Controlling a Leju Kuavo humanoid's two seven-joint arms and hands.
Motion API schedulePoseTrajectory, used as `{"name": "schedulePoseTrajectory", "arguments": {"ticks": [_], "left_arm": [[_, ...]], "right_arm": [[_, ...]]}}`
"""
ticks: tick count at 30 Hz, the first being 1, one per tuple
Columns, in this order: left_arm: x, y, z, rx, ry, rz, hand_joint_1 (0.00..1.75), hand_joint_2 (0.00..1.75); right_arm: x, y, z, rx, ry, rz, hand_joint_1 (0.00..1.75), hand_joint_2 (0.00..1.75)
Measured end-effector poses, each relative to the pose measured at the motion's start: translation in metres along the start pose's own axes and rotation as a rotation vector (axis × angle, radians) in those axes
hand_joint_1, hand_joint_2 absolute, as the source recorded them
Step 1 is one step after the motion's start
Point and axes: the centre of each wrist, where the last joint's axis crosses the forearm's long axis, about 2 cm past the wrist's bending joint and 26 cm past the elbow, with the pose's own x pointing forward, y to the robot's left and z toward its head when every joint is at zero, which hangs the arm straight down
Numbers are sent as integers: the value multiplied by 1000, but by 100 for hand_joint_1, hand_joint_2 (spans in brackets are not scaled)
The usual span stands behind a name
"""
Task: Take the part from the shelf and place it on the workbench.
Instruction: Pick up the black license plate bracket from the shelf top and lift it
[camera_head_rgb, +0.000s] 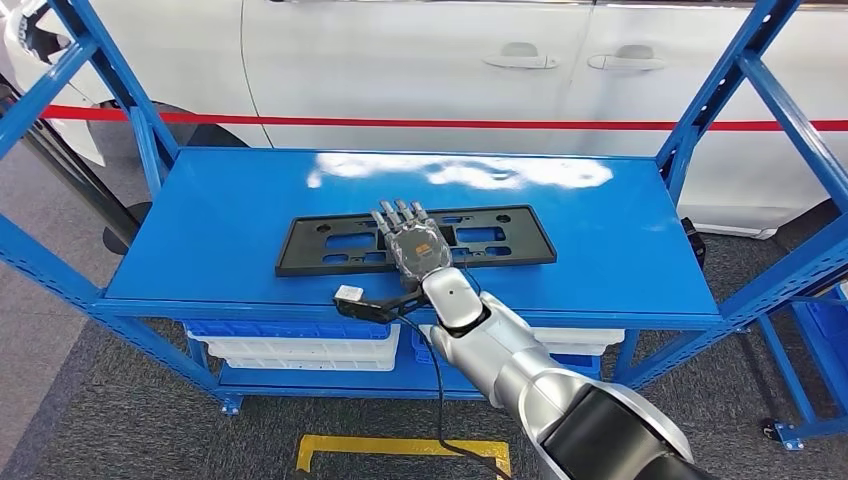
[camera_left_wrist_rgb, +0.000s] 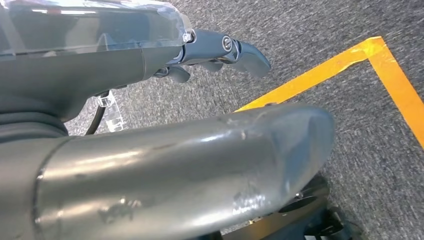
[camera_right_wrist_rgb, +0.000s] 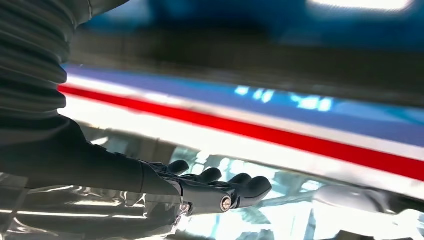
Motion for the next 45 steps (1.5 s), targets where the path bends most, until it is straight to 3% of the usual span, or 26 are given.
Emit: {"name": "schedulePoseTrajectory", "arguments": {"ticks": [6, 16, 27, 33, 45], "left_arm": [[2, 0, -1, 1, -1, 9, 0, 0], [2, 0, -1, 7, 5, 16, 0, 0], [-10, -3, 4, 28, 53, 33, 0, 0], [-6, 0, 2, 37, 24, 38, 0, 0], [-2, 0, 1, 45, 7, 53, 0, 0]], "right_arm": [[-34, -5, -12, 9, 55, 126, 0, 175], [-50, 2, -10, 52, 122, 178, 0, 175], [-142, 48, 25, 165, 352, 274, 0, 175], [-144, 54, 31, 176, 319, 252, 0, 175], [-114, 53, 28, 148, 223, 154, 0, 175]]}}
